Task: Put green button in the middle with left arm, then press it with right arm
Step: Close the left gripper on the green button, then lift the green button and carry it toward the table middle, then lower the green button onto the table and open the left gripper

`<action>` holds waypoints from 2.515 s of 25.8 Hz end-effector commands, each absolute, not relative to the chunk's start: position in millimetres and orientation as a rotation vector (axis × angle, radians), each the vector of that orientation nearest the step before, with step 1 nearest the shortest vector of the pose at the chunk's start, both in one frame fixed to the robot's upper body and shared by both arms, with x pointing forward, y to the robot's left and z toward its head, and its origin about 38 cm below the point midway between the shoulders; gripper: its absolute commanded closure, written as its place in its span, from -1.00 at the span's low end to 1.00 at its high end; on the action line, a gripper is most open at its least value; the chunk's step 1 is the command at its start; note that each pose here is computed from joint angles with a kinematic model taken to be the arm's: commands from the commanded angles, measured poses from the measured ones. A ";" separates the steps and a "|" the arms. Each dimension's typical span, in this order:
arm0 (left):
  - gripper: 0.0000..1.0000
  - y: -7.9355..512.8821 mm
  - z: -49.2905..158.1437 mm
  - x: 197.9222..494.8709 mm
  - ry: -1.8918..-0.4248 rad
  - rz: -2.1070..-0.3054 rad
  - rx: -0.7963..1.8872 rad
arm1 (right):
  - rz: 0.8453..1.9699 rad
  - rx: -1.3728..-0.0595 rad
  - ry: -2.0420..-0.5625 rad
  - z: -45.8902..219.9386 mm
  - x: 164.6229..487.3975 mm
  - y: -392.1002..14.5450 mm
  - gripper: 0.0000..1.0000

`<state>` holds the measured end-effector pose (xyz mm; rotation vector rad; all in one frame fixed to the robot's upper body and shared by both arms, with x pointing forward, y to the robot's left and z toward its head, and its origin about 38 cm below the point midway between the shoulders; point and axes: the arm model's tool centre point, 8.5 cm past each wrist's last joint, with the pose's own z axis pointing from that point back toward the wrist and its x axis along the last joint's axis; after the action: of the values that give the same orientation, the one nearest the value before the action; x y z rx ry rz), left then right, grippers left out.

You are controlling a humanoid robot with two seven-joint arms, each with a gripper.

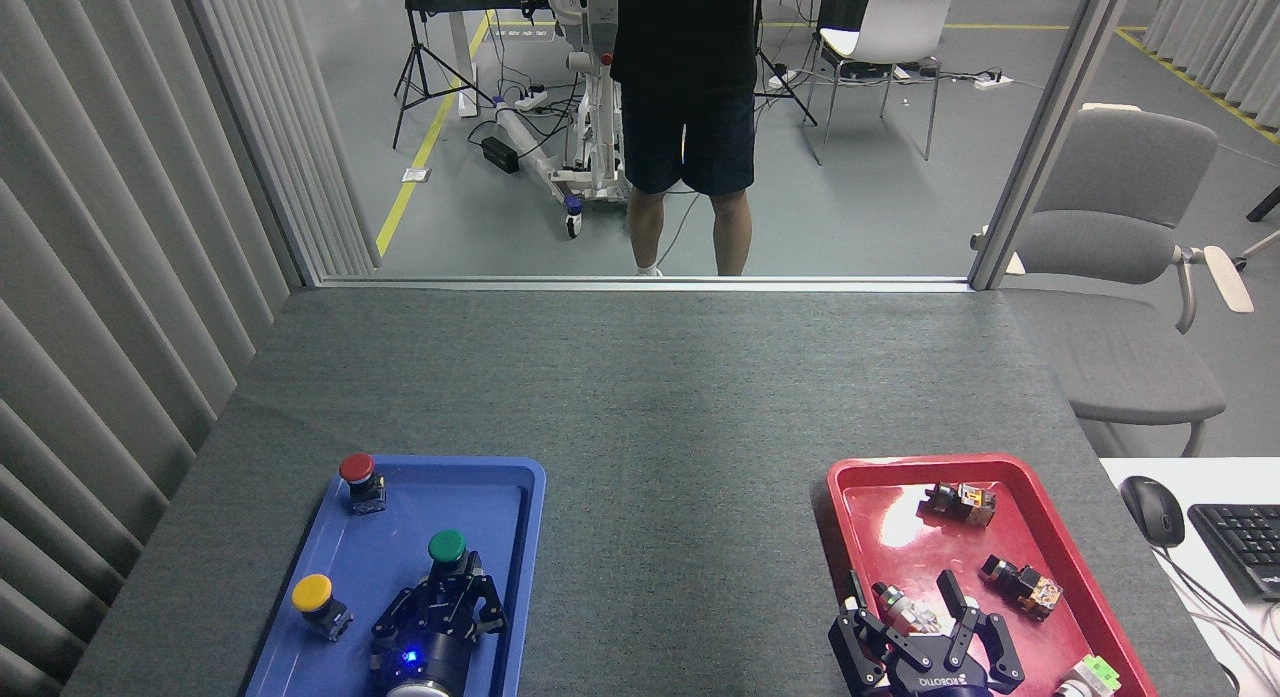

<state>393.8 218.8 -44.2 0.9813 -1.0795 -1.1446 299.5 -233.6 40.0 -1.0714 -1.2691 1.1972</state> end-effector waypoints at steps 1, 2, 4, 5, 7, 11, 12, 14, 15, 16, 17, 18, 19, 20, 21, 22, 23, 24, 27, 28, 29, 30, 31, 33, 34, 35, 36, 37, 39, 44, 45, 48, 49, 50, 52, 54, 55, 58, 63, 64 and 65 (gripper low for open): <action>0.39 218.7 -44.8 393.2 -1.080 -1.145 0.982 | 1.197 -1.072 -1.268 40.0 299.5 -233.8 -1.00; 0.48 218.6 -44.7 393.2 -1.082 -1.145 0.982 | 1.197 -1.072 -1.268 40.0 299.5 -233.8 -1.00; 0.63 219.4 -44.5 393.3 -1.083 -1.145 0.985 | 1.197 -1.072 -1.268 40.0 299.5 -233.8 -1.00; 0.67 219.3 -43.9 393.9 -1.084 -1.145 0.986 | 1.195 -1.070 -1.266 39.8 299.5 -233.9 -1.00; 0.69 218.1 -40.4 395.0 -1.101 -1.143 0.988 | 1.198 -1.071 -1.267 39.9 299.5 -233.8 -1.00; 0.71 213.0 -12.6 397.6 -1.210 -1.109 1.037 | 1.196 -1.072 -1.264 39.8 299.4 -234.9 -1.00; 0.71 210.1 -6.3 396.9 -1.236 -1.103 1.040 | 1.192 -1.077 -1.258 39.6 298.9 -237.6 -1.00; 0.70 204.4 7.2 399.4 -1.280 -1.097 1.049 | 1.190 -1.078 -1.255 39.5 298.8 -238.7 -1.00; 0.70 197.1 15.3 400.3 -1.316 -1.103 1.051 | 1.191 -1.078 -1.257 39.6 298.8 -238.6 -1.00; 0.70 187.1 21.3 398.2 -1.355 -1.120 1.044 | 1.188 -1.080 -1.255 39.6 298.7 -239.3 -1.00; 0.71 176.4 26.4 395.9 -1.391 -1.137 1.035 | 1.189 -1.080 -1.257 39.6 298.7 -239.1 -1.00; 0.71 163.6 32.1 393.8 -1.434 -1.160 1.022 | 1.187 -1.081 -1.254 39.6 298.6 -239.8 -1.00; 0.72 148.4 34.9 391.0 -1.468 -1.191 1.003 | 1.189 -1.081 -1.258 39.8 298.7 -239.1 -1.00; 0.76 132.9 35.1 388.4 -1.490 -1.232 0.991 | 1.187 -1.082 -1.255 39.7 298.6 -239.8 -1.00; 0.80 117.9 33.7 385.6 -1.506 -1.267 0.971 | 1.185 -1.082 -1.256 39.8 298.6 -239.9 -1.00; 0.81 105.1 33.4 383.9 -1.522 -1.290 0.955 | 1.186 -1.081 -1.257 39.7 298.6 -239.3 -1.00; 0.81 92.5 32.1 383.4 -1.528 -1.305 0.937 | 1.185 -1.080 -1.258 39.7 298.6 -239.3 -1.00; 0.81 81.5 29.7 383.0 -1.528 -1.314 0.921 | 1.185 -1.082 -1.256 39.7 298.6 -239.4 -1.00; 0.81 51.2 15.9 377.0 -1.527 -1.399 0.869 | 1.185 -1.080 -1.258 39.8 298.6 -239.3 -1.00; 0.81 41.4 9.5 374.2 -1.524 -1.458 0.861 | 1.185 -1.080 -1.260 39.9 298.7 -238.7 -1.00; 0.81 32.5 1.8 371.8 -1.512 -1.522 0.859 | 1.185 -1.080 -1.260 39.9 298.7 -238.7 -1.00; 0.82 26.3 -4.3 369.9 -1.494 -1.557 0.865 | 1.185 -1.080 -1.260 39.9 298.7 -238.7 -1.00; 0.83 23.7 -8.5 369.7 -1.474 -1.568 0.872 | 1.184 -1.081 -1.261 40.4 299.2 -238.7 -1.00; 0.83 20.7 -8.4 374.3 -1.470 -1.579 0.872 | 1.184 -1.081 -1.261 40.4 299.2 -238.7 -1.00; 0.83 19.7 -8.0 376.6 -1.468 -1.582 0.875 | 1.184 -1.081 -1.261 40.4 299.2 -238.7 -1.00; 0.83 17.2 -7.8 378.3 -1.466 -1.580 0.871 | 1.185 -1.080 -1.260 39.9 298.7 -238.7 -1.00; 0.83 17.5 -7.7 381.8 -1.458 -1.581 0.870 | 1.184 -1.081 -1.261 40.4 299.2 -238.7 -1.00; 0.83 18.6 -7.7 386.2 -1.451 -1.588 0.878 | 1.184 -1.081 -1.261 40.4 299.2 -238.7 -1.00; 0.82 23.0 -13.6 391.1 -1.424 -1.603 0.876 | 1.182 -1.081 -1.261 40.3 299.2 -238.4 -1.00; 0.80 28.4 -24.9 396.1 -1.380 -1.626 0.851 | 1.184 -1.079 -1.263 40.4 299.3 -237.7 -1.00; 0.80 28.2 -26.7 396.1 -1.374 -1.637 0.850 | 1.184 -1.079 -1.263 40.4 299.3 -237.7 -1.00; 0.77 28.5 -29.4 395.1 -1.369 -1.637 0.834 | 1.183 -1.079 -1.266 40.8 299.9 -236.7 -1.00; 0.77 28.9 -30.3 394.8 -1.365 -1.637 0.832 | 1.183 -1.079 -1.266 40.8 299.9 -236.7 -1.00; 0.77 29.6 -32.8 394.0 -1.358 -1.643 0.829 | 1.182 -1.080 -1.267 41.3 300.4 -236.7 -1.00; 0.76 28.6 -36.1 391.7 -1.359 -1.657 0.817 | 1.183 -1.079 -1.266 41.2 300.4 -236.6 -1.00; 0.75 29.0 -41.5 388.8 -1.351 -1.671 0.808 | 1.183 -1.079 -1.266 41.2 300.4 -236.6 -1.00; 0.75 29.8 -42.9 388.5 -1.345 -1.669 0.804 | 1.183 -1.079 -1.266 41.2 300.4 -236.6 -1.00; 0.63 30.6 -43.8 388.1 -1.345 -1.625 0.767 | 1.183 -1.079 -1.266 41.2 300.4 -236.6 -1.00; 0.60 27.3 -41.9 386.5 -1.385 -1.590 0.765 | 1.183 -1.079 -1.266 41.2 300.4 -236.6 -1.00; 0.59 27.0 -42.4 385.7 -1.386 -1.591 0.764 | 1.183 -1.079 -1.266 41.2 300.4 -236.6 -1.00; 0.54 26.8 -41.9 385.8 -1.389 -1.589 0.765 | 1.183 -1.079 -1.266 41.2 300.4 -236.6 -1.00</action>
<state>386.7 28.0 -42.4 0.7642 -1.3767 -1.5970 300.4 -236.6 41.2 -1.0786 -1.2666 1.1832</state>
